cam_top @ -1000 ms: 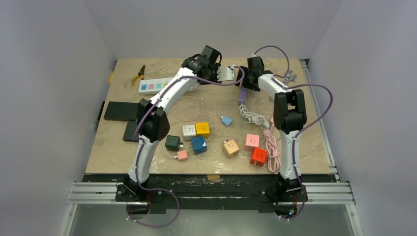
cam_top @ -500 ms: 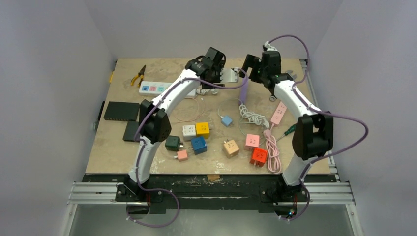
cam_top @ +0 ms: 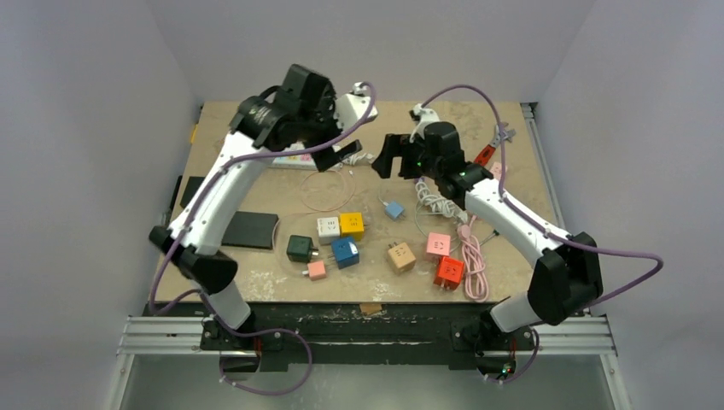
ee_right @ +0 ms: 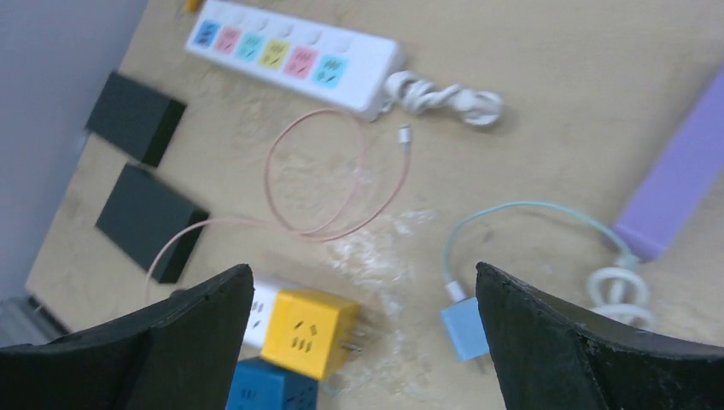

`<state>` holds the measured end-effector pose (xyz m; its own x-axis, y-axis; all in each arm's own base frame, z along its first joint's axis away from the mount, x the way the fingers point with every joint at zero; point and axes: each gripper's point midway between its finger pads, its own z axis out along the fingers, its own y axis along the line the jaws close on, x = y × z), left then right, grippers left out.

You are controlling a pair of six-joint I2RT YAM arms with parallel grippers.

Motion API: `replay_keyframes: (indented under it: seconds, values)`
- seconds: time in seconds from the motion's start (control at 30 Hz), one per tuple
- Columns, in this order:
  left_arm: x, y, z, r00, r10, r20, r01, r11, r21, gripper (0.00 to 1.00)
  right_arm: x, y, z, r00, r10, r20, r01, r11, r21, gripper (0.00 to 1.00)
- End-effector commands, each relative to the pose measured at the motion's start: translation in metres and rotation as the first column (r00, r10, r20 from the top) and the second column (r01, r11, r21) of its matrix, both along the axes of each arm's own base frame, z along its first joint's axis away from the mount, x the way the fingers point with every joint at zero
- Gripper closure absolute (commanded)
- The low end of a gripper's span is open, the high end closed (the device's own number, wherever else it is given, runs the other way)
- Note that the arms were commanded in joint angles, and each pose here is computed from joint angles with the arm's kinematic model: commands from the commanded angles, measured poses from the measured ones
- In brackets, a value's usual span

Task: Pull the plug off the socket
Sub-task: Place the socket at the center of the board, then pick up the socket from the center of the board.

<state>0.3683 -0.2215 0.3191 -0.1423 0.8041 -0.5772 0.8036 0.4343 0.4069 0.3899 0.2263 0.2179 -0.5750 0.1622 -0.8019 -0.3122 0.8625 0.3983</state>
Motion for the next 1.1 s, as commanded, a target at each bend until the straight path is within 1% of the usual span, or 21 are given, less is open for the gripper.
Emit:
replay_keyframes:
  seconds: [0.0, 0.03, 0.07, 0.1, 0.17, 0.2, 0.23, 0.27, 0.3, 0.33, 0.47, 0.6, 0.7, 0.8, 0.87, 1.07]
  values:
    - [-0.057, 0.025, -0.013, 0.966, 0.114, -0.231, -0.144, 0.983, -0.117, 0.0, -0.027, 0.023, 0.035, 0.992, 0.109, 0.058, -0.117, 0.981, 0.158, 0.01]
    - [-0.062, 0.032, -0.011, 0.959, 0.131, -0.251, -0.17, 0.975, -0.14, 0.0, -0.029, 0.023, 0.036, 0.994, 0.099, 0.036, -0.105, 0.956, 0.272, 0.01]
    - [-0.065, 0.04, -0.011, 0.951, 0.156, -0.269, -0.202, 0.967, -0.156, 0.0, -0.025, 0.01, 0.027, 0.997, 0.081, -0.005, -0.075, 0.936, 0.344, 0.01]
    - [-0.069, 0.046, -0.012, 0.944, 0.17, -0.282, -0.222, 0.961, -0.163, 0.0, -0.027, 0.008, 0.02, 0.993, 0.113, -0.02, -0.094, 0.901, 0.423, 0.01]
    - [-0.075, 0.058, -0.014, 0.934, 0.199, -0.297, -0.257, 0.952, -0.168, 0.0, -0.037, 0.018, 0.016, 0.971, 0.237, -0.005, -0.193, 0.804, 0.563, 0.01]
    - [-0.078, 0.062, -0.016, 0.93, 0.211, -0.303, -0.27, 0.947, -0.171, 0.0, -0.035, 0.022, 0.008, 0.964, 0.261, -0.041, -0.199, 0.82, 0.536, 0.01]
    - [-0.08, 0.065, -0.019, 0.926, 0.219, -0.308, -0.28, 0.944, -0.172, 0.0, -0.035, 0.03, -0.006, 0.961, 0.267, -0.073, -0.212, 0.88, 0.426, 0.01]
    - [-0.083, 0.068, -0.022, 0.923, 0.228, -0.312, -0.291, 0.941, -0.174, 0.0, -0.037, 0.036, -0.02, 0.966, 0.242, -0.087, -0.213, 0.942, 0.26, 0.01]
    - [-0.087, 0.07, -0.024, 0.921, 0.233, -0.314, -0.297, 0.939, -0.176, 0.0, -0.041, 0.042, -0.027, 0.97, 0.233, -0.069, -0.224, 0.968, 0.114, 0.01]
    - [-0.09, 0.071, -0.028, 0.917, 0.235, -0.323, -0.301, 0.938, -0.173, 0.0, -0.046, 0.047, -0.032, 0.968, 0.244, -0.054, -0.242, 0.97, 0.034, 0.02]
    - [-0.104, 0.074, -0.045, 0.903, 0.233, -0.36, -0.305, 0.939, -0.159, 0.0, -0.055, 0.05, -0.058, 0.961, 0.266, -0.078, -0.27, 0.962, -0.043, 0.04]
    - [-0.114, 0.076, -0.064, 0.887, 0.219, -0.406, -0.29, 0.949, -0.123, 0.0, -0.073, 0.059, -0.083, 0.934, 0.349, -0.083, -0.358, 0.911, -0.204, 0.02]
    - [-0.119, 0.077, -0.069, 0.885, 0.198, -0.422, -0.268, 0.957, -0.111, 0.0, -0.075, 0.061, -0.098, 0.928, 0.365, -0.082, -0.371, 0.874, -0.314, 0.01]
    - [-0.121, 0.076, -0.069, 0.888, 0.185, -0.421, -0.255, 0.96, -0.115, 0.0, -0.074, 0.065, -0.104, 0.914, 0.401, -0.055, -0.39, 0.835, -0.387, 0.01]
    - [-0.121, 0.077, -0.068, 0.89, 0.181, -0.418, -0.248, 0.962, -0.113, 0.0, -0.075, 0.07, -0.109, 0.904, 0.423, -0.061, -0.408, 0.811, -0.42, 0.01]
    - [-0.123, 0.08, -0.067, 0.902, 0.172, -0.397, -0.232, 0.967, -0.108, 0.0, -0.08, 0.076, -0.134, 0.847, 0.517, -0.127, -0.497, 0.683, -0.535, 0.01]
